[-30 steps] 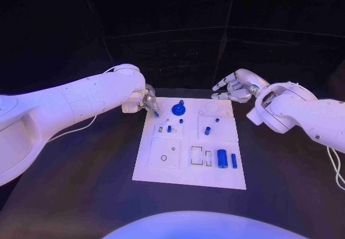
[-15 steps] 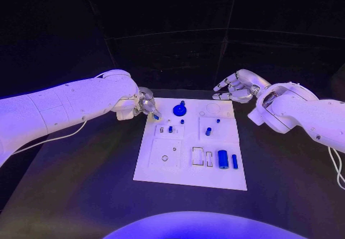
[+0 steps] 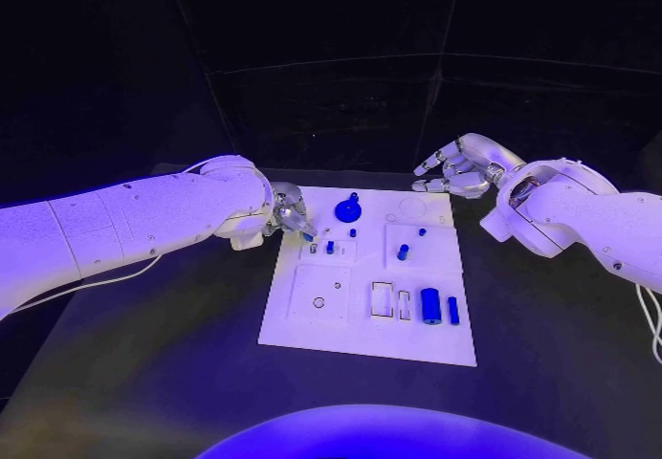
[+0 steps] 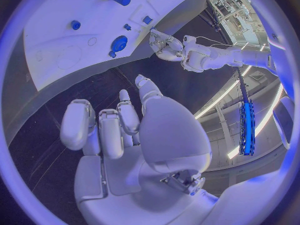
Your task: Assemble the parts on the task board
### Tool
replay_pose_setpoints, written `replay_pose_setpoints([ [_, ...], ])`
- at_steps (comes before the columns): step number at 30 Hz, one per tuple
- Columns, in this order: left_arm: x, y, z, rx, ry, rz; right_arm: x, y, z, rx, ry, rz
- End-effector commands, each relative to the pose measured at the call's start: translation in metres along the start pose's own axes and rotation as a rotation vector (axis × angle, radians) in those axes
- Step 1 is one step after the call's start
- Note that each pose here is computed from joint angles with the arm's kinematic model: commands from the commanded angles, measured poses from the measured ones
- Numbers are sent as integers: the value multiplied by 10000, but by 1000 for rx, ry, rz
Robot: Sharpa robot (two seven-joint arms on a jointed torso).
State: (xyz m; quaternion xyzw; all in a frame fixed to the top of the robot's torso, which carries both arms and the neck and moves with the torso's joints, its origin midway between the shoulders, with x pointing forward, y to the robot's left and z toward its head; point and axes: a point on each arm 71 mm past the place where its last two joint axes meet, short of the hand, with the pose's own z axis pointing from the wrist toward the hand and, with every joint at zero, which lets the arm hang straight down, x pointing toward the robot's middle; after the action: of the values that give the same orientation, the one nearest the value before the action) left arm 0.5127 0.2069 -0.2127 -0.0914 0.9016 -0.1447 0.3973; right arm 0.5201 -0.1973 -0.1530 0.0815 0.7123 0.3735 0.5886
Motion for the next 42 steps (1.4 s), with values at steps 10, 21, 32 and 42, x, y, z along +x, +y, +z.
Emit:
replay_pose_setpoints([
  [10, 38, -13, 1, -34, -54, 49, -6, 0, 3, 4, 7, -3],
  [21, 99, -83, 36, -40, -14, 77, 3, 1, 16, 7, 10, -3],
  [32, 134, -82, 51, -50, 11, 92, 4, 2, 18, 7, 10, -3],
  [42, 169, -91, 39, -51, 37, 108, 3, 0, 18, 7, 10, -4],
])
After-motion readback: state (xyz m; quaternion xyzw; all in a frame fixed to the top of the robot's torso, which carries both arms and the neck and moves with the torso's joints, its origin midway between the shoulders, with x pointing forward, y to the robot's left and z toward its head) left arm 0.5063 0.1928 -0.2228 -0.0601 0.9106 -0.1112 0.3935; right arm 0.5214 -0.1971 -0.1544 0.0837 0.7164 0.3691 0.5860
